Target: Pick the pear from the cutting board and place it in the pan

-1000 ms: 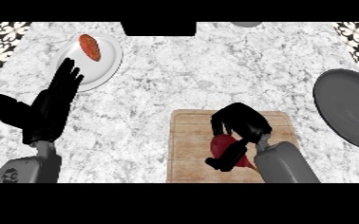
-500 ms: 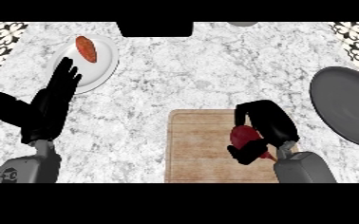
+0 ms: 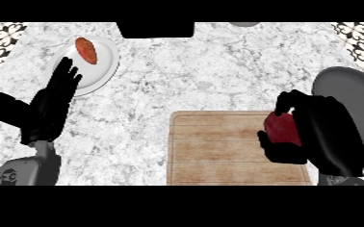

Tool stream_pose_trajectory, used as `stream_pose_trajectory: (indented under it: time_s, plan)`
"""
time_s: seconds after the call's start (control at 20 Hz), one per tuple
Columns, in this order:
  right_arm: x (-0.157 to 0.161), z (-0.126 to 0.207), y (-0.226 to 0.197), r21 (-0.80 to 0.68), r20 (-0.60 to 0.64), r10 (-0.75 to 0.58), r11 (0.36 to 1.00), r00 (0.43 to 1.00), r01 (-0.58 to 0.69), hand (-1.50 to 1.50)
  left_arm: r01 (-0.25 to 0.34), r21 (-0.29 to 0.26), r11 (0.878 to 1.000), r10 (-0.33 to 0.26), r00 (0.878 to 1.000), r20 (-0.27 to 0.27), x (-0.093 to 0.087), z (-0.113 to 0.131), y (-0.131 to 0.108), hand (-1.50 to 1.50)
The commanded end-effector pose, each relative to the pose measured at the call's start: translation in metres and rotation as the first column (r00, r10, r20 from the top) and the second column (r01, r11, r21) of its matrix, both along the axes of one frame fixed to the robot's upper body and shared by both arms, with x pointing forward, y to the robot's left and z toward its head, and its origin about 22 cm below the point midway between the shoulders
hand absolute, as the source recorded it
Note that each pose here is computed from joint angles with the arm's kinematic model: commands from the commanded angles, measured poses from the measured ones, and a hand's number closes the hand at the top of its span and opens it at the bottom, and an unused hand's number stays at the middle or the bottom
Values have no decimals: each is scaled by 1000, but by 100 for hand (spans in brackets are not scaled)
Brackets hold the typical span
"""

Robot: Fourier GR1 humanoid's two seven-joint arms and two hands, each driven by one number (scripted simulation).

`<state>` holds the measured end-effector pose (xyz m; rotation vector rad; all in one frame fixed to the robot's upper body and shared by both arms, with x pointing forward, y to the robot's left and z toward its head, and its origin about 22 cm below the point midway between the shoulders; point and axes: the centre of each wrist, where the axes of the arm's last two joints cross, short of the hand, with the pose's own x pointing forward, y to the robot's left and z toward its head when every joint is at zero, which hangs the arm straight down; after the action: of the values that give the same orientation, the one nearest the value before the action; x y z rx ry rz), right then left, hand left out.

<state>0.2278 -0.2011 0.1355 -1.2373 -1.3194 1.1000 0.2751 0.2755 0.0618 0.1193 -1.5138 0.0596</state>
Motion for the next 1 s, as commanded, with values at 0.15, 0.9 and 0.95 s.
stream_pose_trajectory:
  time_s: [0.15, 0.9, 0.95]
  plan:
    - [-50, 59, -13, 12, 135, -94, 996, 986, 93, 150, 20, -2, 1000, -20, 1000, 13, -7, -1, -8, 0]
    - [1, 71, -153, 193, 222, -306, 944, 926, 266, 150, 23, -6, 1000, -23, 1000, 3, -6, -7, 4, 0]
    - [22, 66, -164, 204, 218, -317, 940, 923, 274, 150, 25, 4, 1000, -25, 1000, 5, 15, 17, 3, 0]
